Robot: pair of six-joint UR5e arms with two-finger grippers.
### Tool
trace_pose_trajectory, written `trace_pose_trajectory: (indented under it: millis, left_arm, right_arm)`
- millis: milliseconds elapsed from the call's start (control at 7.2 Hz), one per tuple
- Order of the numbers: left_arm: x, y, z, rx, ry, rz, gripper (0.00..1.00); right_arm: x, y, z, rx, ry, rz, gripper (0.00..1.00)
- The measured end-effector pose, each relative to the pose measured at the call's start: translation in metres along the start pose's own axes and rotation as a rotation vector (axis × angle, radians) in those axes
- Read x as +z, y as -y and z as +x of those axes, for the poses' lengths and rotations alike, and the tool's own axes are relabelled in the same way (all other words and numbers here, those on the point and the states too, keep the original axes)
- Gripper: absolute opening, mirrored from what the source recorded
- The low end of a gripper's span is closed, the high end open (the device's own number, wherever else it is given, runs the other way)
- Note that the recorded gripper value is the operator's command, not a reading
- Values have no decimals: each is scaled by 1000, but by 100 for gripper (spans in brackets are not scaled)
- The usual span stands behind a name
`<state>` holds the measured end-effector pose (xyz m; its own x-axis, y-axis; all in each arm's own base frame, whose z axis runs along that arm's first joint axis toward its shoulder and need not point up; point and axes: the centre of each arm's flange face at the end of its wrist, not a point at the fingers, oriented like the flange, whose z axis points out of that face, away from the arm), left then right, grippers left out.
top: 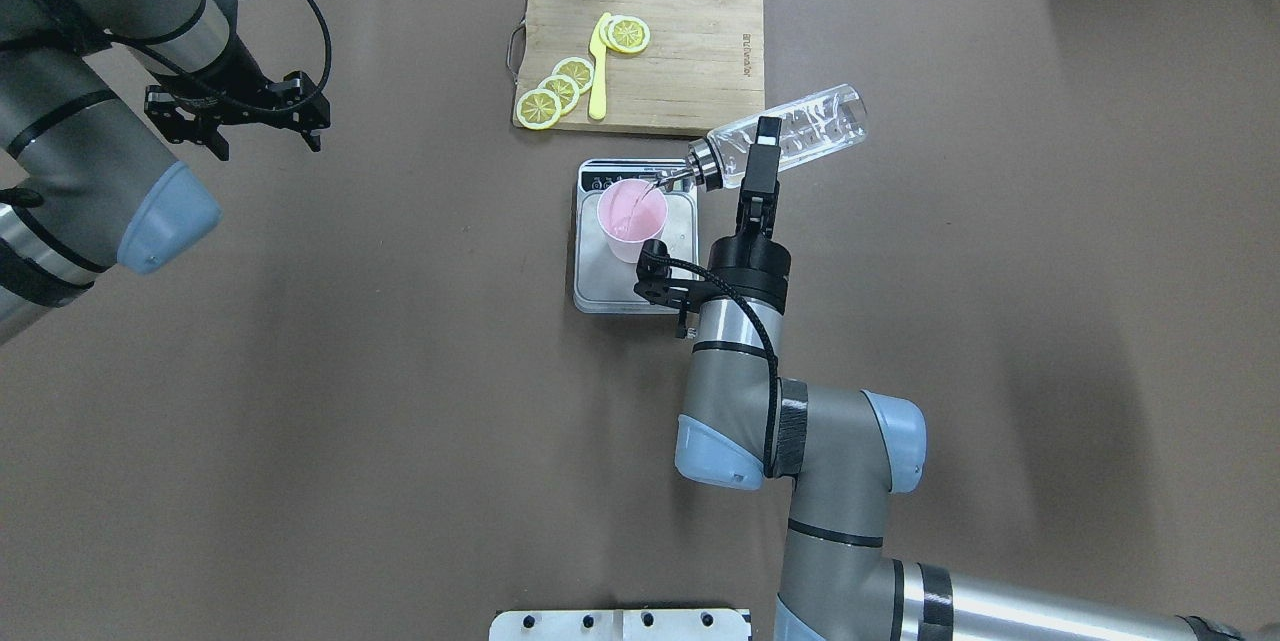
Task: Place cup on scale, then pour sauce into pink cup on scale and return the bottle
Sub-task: 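Tilt the bottle spout down into the pink cup with the right gripper, then turn the bottle upright and carry it back beside the scale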
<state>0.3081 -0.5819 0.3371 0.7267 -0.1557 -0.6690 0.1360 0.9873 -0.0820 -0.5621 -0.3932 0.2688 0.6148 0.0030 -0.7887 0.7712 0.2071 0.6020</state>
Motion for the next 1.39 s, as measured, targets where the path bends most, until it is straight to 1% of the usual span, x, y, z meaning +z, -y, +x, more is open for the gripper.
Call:
trace_pose_trajectory:
  millis: [139,278,556,694,833,972,1111,1389]
  left_arm:
    - [-1,1,-1,-1,-1,1,98]
    - [-2,1,-1,-1,-2,2,98]
    - [-6,2,-2,-4,-4,7,98]
    - [-7,2,-2,-4,-5,8,98]
    - [-9,2,-1,-4,-8,10,98]
    - [-12,1,1,-2,-12,14,98]
    - [-15,0,3,-1,-16,18,98]
    - [-25,-3,8,1,-29,30,98]
  right_arm:
    - [-1,1,2,26,4,5,0]
    - [-2,0,3,78,24,13,0]
    - [0,-3,4,203,100,31,0]
    - [3,-4,5,281,152,33,0]
    - [11,-7,7,383,217,22,0]
    - [25,-17,17,510,296,-1,0]
    - [35,-35,32,624,368,-23,0]
    - [49,-90,61,894,532,-102,0]
